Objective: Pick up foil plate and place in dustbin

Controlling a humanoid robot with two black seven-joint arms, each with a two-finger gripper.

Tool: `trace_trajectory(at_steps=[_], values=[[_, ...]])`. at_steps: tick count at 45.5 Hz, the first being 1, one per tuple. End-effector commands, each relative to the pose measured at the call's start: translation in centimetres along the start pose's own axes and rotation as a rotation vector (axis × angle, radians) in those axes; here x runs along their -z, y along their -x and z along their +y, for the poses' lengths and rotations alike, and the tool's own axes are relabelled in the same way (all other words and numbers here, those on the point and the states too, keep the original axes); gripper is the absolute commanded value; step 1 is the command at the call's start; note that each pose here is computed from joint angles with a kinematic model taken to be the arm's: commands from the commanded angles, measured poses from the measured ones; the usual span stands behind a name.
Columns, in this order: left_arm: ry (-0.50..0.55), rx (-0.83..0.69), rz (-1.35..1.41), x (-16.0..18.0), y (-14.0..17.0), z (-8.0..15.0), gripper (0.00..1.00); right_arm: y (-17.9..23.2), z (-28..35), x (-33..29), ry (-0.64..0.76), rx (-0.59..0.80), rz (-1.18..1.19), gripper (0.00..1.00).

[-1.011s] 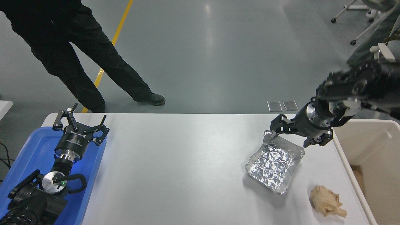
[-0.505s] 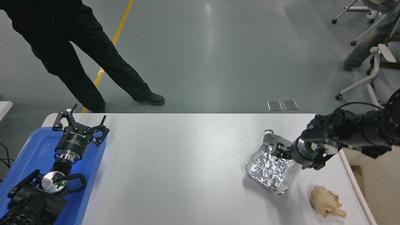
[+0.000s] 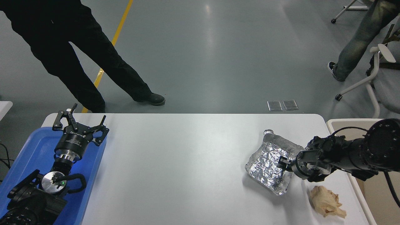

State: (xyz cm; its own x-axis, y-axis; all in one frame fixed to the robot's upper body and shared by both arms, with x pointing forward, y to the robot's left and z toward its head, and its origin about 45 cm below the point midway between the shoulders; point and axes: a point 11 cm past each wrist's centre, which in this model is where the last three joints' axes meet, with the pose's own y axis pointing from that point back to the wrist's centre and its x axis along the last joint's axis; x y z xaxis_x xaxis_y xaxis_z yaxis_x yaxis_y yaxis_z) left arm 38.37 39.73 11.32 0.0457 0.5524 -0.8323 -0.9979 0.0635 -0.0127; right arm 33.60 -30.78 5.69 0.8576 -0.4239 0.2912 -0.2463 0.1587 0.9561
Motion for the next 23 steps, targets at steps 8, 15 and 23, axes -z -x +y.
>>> trace_trajectory(at_steps=[8,15,23], values=[[0.0,0.001,0.001,0.05,0.02,-0.01,0.99,0.12,0.42,0.47,-0.044,0.037,-0.111,0.0],[0.001,0.002,0.0,-0.05,0.06,-0.06,0.99,-0.25,0.69,0.75,-0.056,0.034,-0.125,0.0],[0.0,0.002,0.001,0.03,0.08,-0.07,0.99,-0.3,0.76,0.93,-0.065,0.035,-0.133,0.0]])
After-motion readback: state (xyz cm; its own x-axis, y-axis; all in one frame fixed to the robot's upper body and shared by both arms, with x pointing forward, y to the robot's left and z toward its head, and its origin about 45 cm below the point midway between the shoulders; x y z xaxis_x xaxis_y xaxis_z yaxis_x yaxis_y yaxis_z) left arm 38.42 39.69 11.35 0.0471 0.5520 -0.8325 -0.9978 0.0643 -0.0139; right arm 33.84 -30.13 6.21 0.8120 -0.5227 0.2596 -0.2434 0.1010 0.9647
